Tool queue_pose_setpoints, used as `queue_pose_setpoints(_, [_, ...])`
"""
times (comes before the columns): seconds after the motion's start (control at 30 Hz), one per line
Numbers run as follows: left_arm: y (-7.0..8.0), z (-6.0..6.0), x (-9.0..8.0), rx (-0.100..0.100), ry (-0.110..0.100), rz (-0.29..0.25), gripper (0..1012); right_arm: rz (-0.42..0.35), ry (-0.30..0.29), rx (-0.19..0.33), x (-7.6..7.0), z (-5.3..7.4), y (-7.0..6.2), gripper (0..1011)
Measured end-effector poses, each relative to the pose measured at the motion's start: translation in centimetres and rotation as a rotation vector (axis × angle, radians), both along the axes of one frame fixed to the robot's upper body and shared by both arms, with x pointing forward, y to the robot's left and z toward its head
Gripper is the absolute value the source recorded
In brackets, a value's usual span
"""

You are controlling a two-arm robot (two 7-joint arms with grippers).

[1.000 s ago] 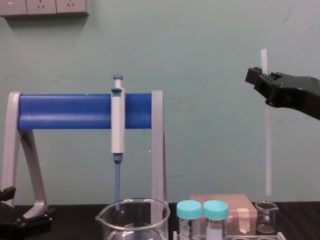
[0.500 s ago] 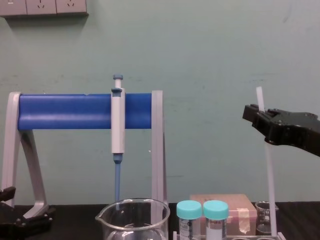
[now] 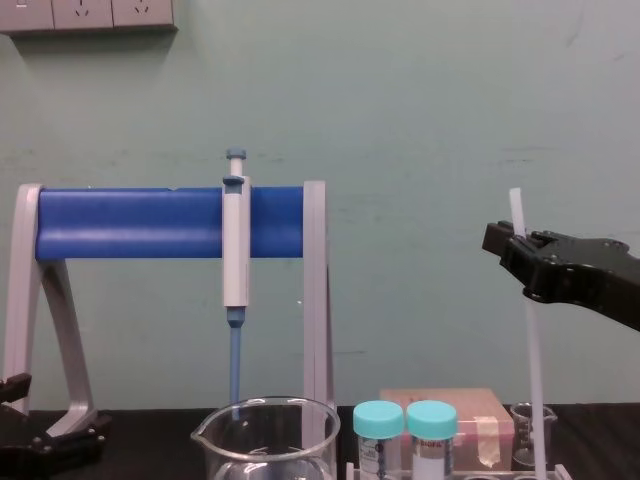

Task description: Pick up the stirring rod with one hand, then place it down.

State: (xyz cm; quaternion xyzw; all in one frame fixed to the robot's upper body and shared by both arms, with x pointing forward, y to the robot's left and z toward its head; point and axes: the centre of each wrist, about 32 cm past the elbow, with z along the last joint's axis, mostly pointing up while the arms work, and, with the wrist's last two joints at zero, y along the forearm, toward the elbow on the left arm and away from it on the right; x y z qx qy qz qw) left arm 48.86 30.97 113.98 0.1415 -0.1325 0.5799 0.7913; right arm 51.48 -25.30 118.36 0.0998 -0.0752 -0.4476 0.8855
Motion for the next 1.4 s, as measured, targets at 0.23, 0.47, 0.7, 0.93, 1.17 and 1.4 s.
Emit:
queue_pose_setpoints(0.23, [0.0, 0.0, 0.0, 0.000, 0.000, 0.000, 1000, -0.003, 0.002, -0.004, 0.7, -0.3, 0.2, 72])
queue_pose_setpoints(0.47, [0.0, 0.0, 0.0, 0.000, 0.000, 0.000, 1001, -0.008, 0.020, -0.013, 1.0, -0.8, 0.3, 72])
queue_pose_setpoints(0.7, [0.0, 0.0, 0.0, 0.000, 0.000, 0.000, 1000, -0.009, 0.045, -0.014, 1.2, -1.4, 0.4, 72])
queue_pose_setpoints(0.93, [0.0, 0.0, 0.0, 0.000, 0.000, 0.000, 1000, -0.010, 0.073, -0.019, 1.3, -2.0, 0.5, 72])
queue_pose_setpoints(1.17, [0.0, 0.0, 0.0, 0.000, 0.000, 0.000, 1000, -0.019, 0.094, -0.020, 1.3, -2.5, 0.5, 72])
queue_pose_setpoints(1.4, [0.0, 0.0, 0.0, 0.000, 0.000, 0.000, 1000, -0.028, 0.111, -0.016, 1.2, -2.9, 0.7, 72])
